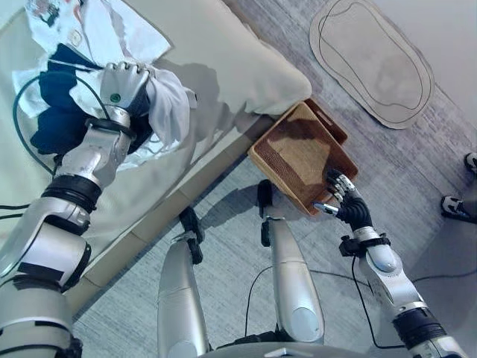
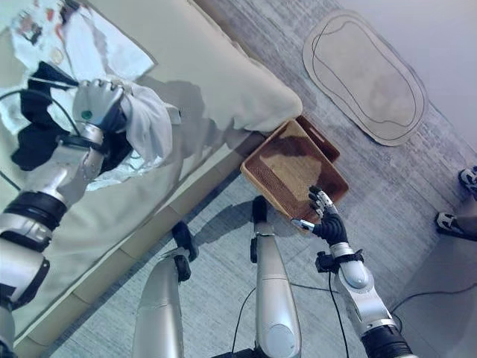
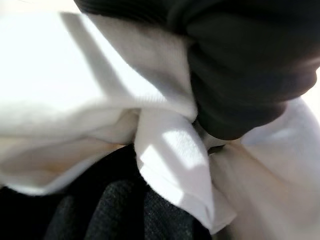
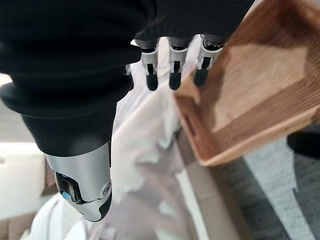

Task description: Pick up clothes into the bucket

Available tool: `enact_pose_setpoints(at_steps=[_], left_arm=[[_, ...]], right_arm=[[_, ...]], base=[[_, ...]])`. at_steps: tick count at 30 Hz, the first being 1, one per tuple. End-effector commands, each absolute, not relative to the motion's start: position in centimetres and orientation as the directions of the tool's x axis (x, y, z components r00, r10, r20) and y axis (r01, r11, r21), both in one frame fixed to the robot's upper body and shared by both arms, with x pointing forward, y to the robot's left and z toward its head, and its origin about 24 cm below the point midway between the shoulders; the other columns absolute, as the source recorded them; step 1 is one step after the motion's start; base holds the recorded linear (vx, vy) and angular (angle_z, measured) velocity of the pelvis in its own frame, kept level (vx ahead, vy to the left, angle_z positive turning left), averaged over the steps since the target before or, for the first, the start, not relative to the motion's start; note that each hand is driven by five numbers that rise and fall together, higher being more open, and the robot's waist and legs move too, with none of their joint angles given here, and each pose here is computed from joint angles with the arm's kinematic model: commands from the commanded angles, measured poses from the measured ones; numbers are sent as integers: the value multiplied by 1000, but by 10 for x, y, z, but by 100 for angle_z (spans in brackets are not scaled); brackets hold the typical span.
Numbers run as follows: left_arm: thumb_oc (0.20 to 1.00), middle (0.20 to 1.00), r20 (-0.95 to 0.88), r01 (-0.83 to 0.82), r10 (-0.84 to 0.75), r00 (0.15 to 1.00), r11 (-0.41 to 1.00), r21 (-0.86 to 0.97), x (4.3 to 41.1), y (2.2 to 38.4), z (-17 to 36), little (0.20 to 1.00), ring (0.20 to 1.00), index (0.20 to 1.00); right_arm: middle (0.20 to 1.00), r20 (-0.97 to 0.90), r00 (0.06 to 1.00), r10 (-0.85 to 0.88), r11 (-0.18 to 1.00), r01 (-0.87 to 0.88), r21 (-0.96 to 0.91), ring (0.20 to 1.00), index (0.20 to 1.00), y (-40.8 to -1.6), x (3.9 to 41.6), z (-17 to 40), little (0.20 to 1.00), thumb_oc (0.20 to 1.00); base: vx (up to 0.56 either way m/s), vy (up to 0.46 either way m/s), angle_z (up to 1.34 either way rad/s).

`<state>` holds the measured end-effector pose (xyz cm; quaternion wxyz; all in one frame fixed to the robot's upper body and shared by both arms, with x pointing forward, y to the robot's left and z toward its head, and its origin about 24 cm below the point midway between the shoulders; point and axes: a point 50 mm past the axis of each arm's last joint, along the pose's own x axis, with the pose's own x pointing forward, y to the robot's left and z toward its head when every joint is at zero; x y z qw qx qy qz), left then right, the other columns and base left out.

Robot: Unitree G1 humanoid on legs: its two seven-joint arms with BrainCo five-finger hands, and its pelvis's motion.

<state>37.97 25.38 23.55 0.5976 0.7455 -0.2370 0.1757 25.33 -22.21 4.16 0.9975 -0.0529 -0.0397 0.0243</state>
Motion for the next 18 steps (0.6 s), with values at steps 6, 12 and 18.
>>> enact_pose_setpoints(at_steps=[6, 12, 18], left_arm=[[200, 200, 631, -623, -56, 773, -248, 742, 373, 281, 255, 200, 200, 200], [200, 200, 674, -652, -16, 738, -272, 708, 370, 289, 261, 200, 200, 200], [1000, 1000, 657, -622, 130, 742, -231, 748, 373, 302, 255, 1000, 1000, 1000]], right_arm=[[1000, 173, 985, 21, 997, -8, -72, 1000, 1000, -227, 241, 51, 1000, 1000], [1000, 177, 984, 33, 998, -21, -67, 1000, 1000, -226, 241, 52, 1000, 1000], [1000, 169, 984, 52, 997, -40, -73, 1000, 1000, -221, 243, 51, 1000, 1000]], base=[[0, 0, 0], [0, 0, 0], [0, 0, 0]])
